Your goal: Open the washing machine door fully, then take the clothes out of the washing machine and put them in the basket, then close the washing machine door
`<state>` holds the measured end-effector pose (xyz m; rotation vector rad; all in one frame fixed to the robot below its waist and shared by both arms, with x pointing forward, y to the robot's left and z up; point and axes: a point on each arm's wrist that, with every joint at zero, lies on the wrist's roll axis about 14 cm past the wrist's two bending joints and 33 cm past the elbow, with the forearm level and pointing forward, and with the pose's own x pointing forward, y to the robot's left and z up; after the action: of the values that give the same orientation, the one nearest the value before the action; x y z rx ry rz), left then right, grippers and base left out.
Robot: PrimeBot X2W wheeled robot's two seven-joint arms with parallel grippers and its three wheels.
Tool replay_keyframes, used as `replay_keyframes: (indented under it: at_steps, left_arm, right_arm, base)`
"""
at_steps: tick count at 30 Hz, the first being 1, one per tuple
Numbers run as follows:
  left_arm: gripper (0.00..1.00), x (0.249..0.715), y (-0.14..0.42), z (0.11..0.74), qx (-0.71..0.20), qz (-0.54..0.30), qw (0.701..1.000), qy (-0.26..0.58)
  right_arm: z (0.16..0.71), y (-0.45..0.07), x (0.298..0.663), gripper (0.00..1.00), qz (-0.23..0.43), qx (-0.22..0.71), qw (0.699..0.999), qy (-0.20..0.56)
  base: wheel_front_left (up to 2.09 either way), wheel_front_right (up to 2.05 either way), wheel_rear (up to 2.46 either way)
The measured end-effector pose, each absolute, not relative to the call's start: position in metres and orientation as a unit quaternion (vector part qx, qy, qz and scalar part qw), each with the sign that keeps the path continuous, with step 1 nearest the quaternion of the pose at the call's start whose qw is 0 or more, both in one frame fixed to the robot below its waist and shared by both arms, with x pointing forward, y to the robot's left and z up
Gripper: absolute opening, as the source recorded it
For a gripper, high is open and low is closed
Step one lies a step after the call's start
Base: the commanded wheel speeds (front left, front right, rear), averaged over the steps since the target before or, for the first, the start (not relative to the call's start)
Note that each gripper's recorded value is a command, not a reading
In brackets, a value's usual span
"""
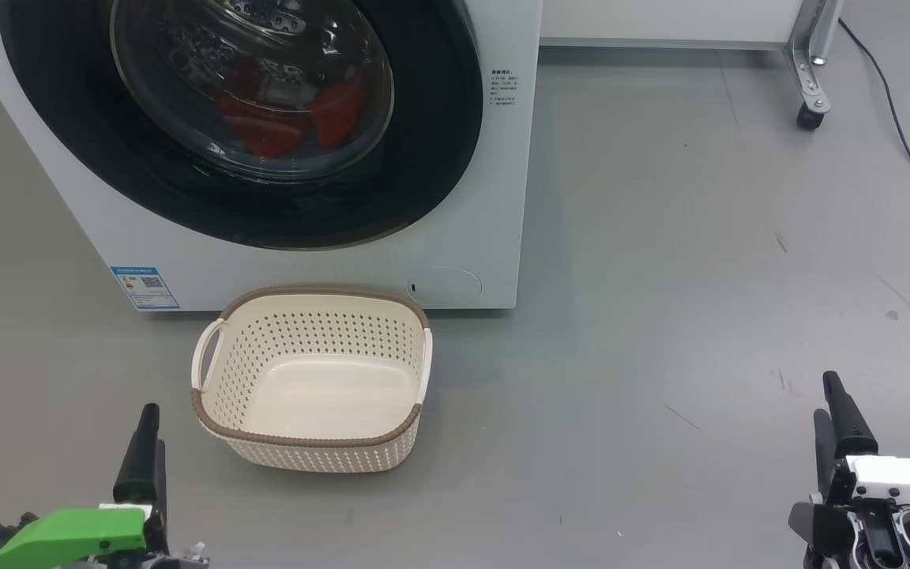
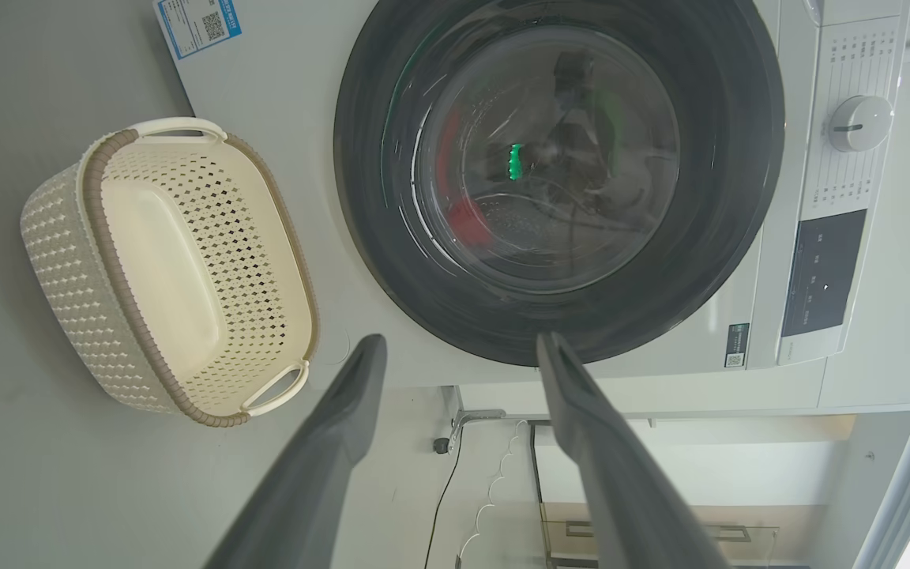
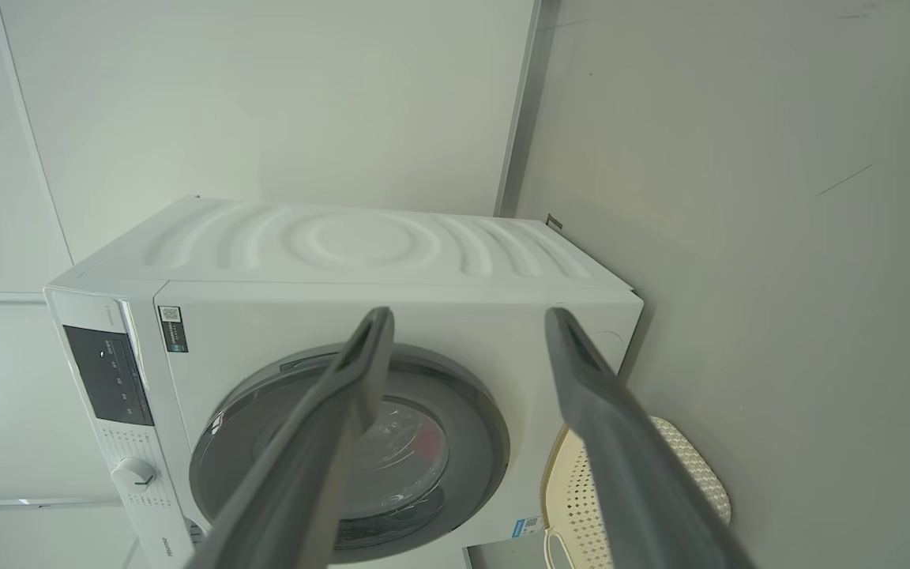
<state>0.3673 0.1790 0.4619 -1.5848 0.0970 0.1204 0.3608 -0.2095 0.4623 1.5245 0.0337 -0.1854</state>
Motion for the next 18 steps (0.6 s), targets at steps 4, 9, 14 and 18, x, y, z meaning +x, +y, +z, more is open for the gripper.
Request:
replay_keyframes:
  at_steps: [4,9,14,18]
  left_arm:
    - [1.00,0.368,0.182,0.465,-0.708,0.056,0.703,0.035]
    - [1.00,0.370,0.185,0.471,-0.706,0.055,0.705,0.021]
    - [1.00,0.372,0.187,0.478,-0.701,0.053,0.711,0.009]
    - [1.00,0.373,0.187,0.483,-0.690,0.049,0.723,0.003]
  right_arm:
    - [0.467,-0.212,0.362,1.00,-0.083,0.682,0.727,0.005]
    - [0.474,-0.216,0.364,1.00,-0.082,0.671,0.736,-0.008]
    - [0.483,-0.220,0.365,1.00,-0.080,0.660,0.747,-0.024]
    - [0.492,-0.223,0.367,1.00,-0.075,0.651,0.755,-0.039]
  base:
    - [0.00,0.00,0.00]
    - [0.00,0.00,0.00]
    - [0.00,0.00,0.00]
    - [0.00,0.00,0.00]
